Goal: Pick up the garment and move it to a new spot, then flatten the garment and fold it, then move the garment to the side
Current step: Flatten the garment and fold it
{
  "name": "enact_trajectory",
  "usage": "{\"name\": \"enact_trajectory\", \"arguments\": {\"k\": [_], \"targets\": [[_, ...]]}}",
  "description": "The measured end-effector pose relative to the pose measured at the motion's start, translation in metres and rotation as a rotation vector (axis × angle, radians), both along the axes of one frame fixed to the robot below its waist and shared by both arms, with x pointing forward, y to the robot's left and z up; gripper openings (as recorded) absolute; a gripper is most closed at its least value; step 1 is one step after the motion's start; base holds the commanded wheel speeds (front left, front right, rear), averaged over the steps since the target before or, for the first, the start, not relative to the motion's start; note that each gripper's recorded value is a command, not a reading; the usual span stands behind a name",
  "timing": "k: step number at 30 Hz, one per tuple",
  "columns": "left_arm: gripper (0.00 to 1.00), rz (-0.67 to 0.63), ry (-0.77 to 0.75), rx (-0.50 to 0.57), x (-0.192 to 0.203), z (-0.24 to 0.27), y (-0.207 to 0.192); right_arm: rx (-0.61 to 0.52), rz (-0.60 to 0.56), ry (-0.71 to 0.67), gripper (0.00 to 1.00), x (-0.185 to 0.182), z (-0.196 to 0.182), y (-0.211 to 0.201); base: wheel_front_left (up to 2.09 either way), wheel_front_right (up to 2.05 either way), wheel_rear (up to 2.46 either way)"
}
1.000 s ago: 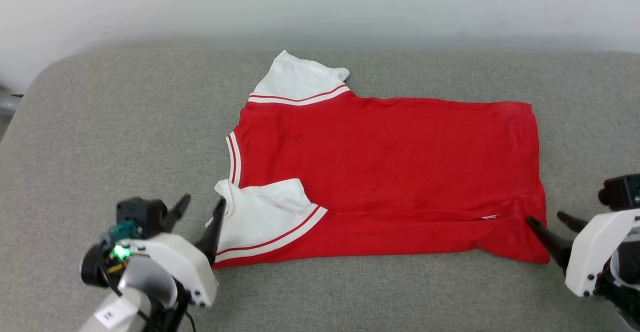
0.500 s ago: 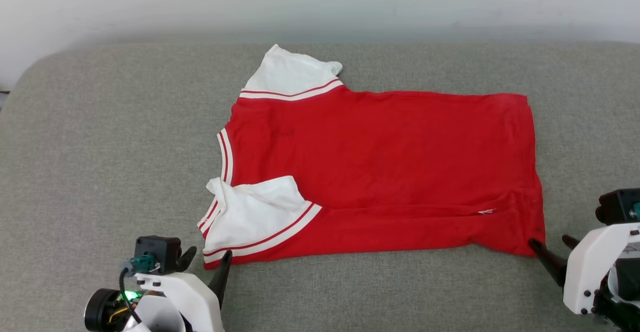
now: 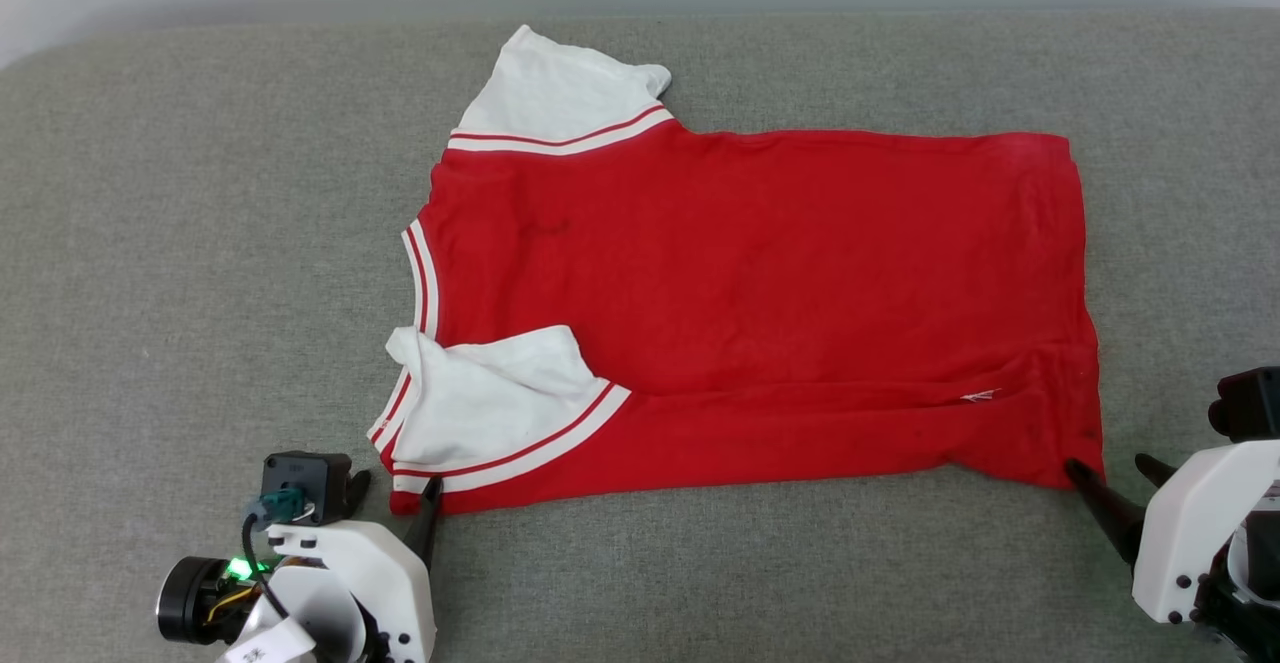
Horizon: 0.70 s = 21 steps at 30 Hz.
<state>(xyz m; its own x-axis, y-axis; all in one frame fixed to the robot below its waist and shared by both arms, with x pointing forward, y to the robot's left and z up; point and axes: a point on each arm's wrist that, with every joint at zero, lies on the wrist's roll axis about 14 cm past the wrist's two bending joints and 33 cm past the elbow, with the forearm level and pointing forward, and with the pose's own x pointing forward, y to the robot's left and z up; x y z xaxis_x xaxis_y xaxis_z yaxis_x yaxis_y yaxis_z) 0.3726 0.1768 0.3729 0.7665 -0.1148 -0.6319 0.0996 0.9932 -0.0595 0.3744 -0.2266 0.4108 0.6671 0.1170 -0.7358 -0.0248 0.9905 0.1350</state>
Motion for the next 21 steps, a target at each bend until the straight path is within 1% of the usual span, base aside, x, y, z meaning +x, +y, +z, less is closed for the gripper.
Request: {"name": "enact_trajectory", "arguments": {"k": [2, 3, 4, 5, 11, 15, 21], "targets": [[1.00, -0.013, 0.028, 0.001, -0.001, -0.006, -0.003, 0.000, -0.001, 0.008, 1.00, -0.001, -0.002, 0.000, 0.00, 0.00, 0.00], [0.79, -0.018, 0.041, 0.000, -0.002, -0.009, -0.003, -0.001, -0.003, 0.009, 1.00, -0.001, -0.002, -0.001, 0.00, 0.00, 0.00], [0.30, -0.019, 0.050, -0.002, -0.002, -0.010, -0.004, -0.001, -0.004, 0.009, 1.00, -0.001, -0.003, -0.001, 0.00, 0.00, 0.00], [0.00, -0.026, 0.055, -0.005, -0.003, -0.011, -0.005, -0.002, -0.005, 0.010, 1.00, -0.001, -0.002, -0.002, 0.00, 0.00, 0.00], [0.00, -0.030, 0.037, -0.038, -0.006, -0.004, -0.012, -0.032, 0.003, 0.004, 1.00, -0.004, 0.002, -0.004, 0.00, 0.00, 0.00], [0.00, -0.017, -0.026, -0.062, -0.005, 0.012, -0.013, -0.034, 0.016, 0.005, 1.00, -0.006, 0.004, 0.000, 0.00, 0.00, 0.00], [0.00, -0.017, -0.153, -0.061, 0.002, 0.047, -0.010, -0.041, 0.028, 0.031, 1.00, -0.006, 0.000, 0.002, 0.00, 0.00, 0.00]]}}
